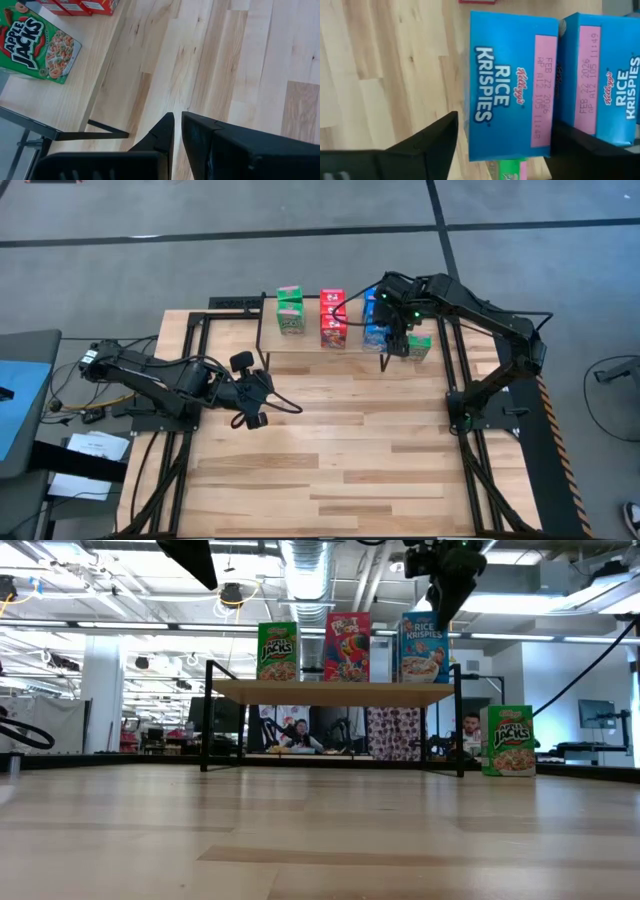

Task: Stack cereal on shelf
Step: Put the blue cereal box on the shelf aligned with the other blue cereal boxes, then put the green cereal box on the shelf aligned with the other green cereal boxes

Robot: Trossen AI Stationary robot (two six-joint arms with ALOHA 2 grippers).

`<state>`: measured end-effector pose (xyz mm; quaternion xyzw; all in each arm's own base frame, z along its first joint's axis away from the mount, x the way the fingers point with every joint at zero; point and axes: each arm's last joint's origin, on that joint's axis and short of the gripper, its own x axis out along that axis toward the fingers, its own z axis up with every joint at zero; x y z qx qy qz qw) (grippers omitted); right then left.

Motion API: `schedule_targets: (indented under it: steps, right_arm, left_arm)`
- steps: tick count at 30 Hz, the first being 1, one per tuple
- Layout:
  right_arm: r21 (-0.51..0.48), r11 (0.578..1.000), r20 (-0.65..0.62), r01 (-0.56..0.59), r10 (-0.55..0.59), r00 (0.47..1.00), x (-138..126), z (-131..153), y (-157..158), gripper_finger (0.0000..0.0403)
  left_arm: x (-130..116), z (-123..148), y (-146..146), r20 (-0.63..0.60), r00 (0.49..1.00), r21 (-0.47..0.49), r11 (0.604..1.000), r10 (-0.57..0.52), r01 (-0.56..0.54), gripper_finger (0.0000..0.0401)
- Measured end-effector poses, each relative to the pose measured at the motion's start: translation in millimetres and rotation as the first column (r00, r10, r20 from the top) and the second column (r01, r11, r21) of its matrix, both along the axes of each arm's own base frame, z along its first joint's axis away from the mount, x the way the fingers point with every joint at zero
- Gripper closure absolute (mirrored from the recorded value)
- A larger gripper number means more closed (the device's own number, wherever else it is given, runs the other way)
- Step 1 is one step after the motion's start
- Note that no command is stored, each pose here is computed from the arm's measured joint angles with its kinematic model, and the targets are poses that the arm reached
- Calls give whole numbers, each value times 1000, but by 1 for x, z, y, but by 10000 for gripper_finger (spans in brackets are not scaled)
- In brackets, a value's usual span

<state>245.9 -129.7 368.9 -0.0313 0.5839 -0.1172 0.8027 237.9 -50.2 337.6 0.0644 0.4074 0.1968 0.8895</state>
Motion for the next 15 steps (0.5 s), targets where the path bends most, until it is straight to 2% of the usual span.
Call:
schedule_targets:
  steps: [9,15]
  right_arm:
    - [-48,998,-31,34,-35,999,-5,2,0,50]
    - [-37,998,-44,43,-45,998,-8,9,3,28]
  left_arm:
    - [0,0,0,0,1000,0,1000,0,0,376]
    - [0,0,0,-1,1000,0,1000,0,0,376]
